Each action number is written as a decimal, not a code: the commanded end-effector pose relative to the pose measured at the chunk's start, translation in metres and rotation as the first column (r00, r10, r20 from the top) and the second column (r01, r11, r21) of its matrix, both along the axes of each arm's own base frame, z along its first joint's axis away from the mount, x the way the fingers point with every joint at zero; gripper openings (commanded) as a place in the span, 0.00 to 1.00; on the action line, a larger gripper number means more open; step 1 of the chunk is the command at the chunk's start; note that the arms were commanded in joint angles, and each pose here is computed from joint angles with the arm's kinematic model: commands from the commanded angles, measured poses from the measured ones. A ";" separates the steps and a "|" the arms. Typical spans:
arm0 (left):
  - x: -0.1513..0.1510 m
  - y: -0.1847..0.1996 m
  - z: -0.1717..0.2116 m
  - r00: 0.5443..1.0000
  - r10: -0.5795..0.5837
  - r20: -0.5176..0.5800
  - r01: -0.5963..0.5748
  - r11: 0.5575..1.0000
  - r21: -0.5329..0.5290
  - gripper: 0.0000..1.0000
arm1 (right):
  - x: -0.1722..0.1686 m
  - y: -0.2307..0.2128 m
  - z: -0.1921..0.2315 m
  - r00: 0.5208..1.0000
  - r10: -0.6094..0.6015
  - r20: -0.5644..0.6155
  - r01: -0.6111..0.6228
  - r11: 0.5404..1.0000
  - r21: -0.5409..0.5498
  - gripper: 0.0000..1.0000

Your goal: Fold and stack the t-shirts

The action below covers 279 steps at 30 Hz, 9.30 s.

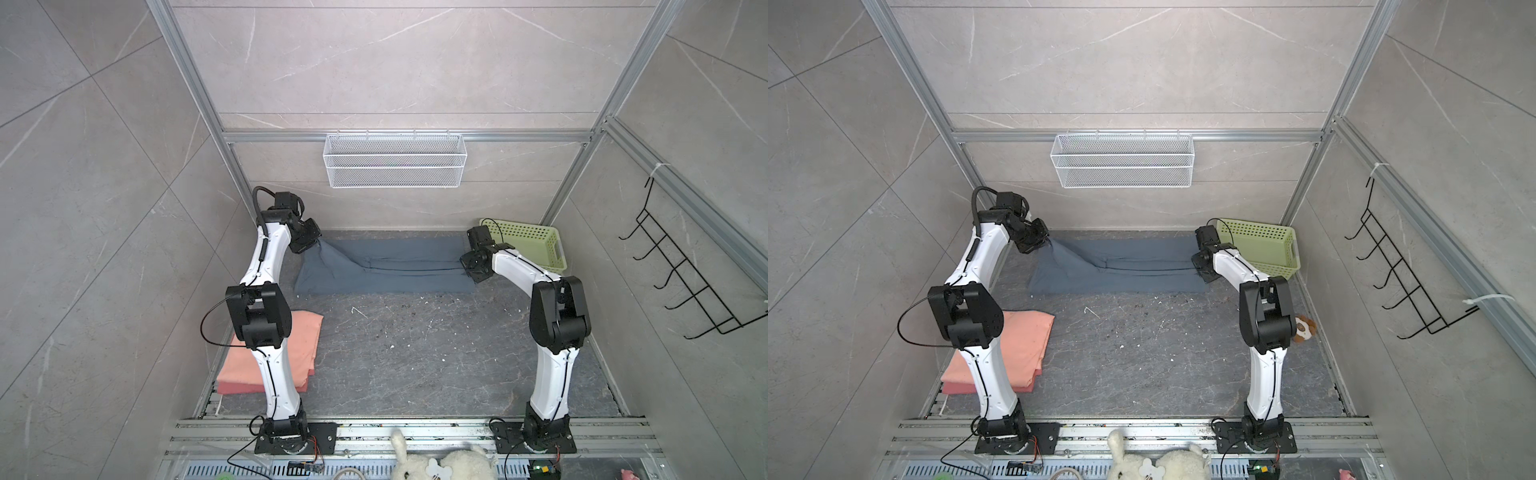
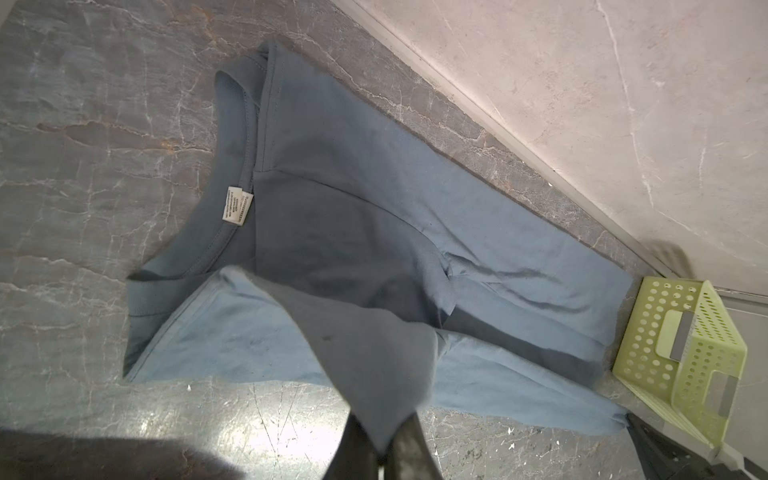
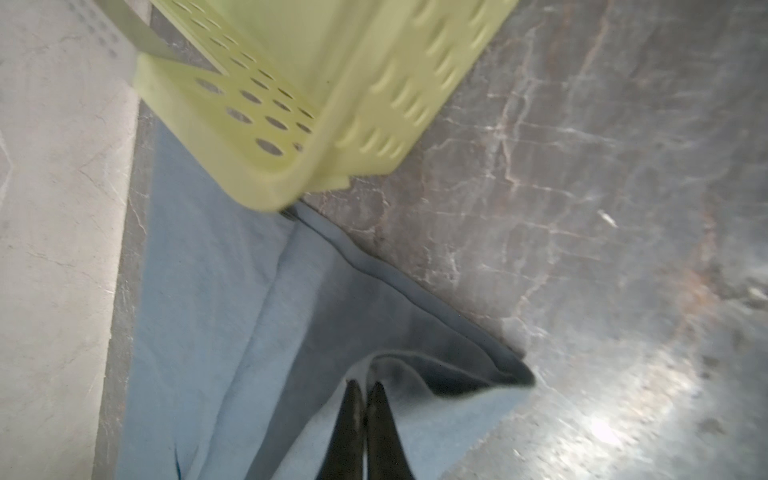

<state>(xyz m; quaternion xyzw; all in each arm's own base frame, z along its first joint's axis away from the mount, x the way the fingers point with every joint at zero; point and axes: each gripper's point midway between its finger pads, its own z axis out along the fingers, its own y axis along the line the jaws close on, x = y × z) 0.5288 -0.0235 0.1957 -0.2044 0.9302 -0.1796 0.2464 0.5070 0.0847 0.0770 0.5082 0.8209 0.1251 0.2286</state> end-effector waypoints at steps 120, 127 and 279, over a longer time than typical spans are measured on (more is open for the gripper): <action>0.012 -0.002 -0.188 0.924 0.190 -0.332 -0.246 0.960 -0.135 0.65 | 0.061 0.116 -0.100 0.837 0.533 -0.124 -0.526 0.846 0.091 0.70; 0.033 -0.014 -0.181 0.948 0.111 -0.298 -0.177 0.963 -0.205 0.65 | -0.001 0.111 -0.102 0.828 0.527 -0.194 -0.511 0.850 0.125 0.69; -0.408 -0.174 -0.147 0.808 -0.381 -0.450 0.228 0.906 -0.356 0.52 | -0.391 0.092 -0.050 0.559 0.822 -0.105 -0.768 0.562 0.307 0.69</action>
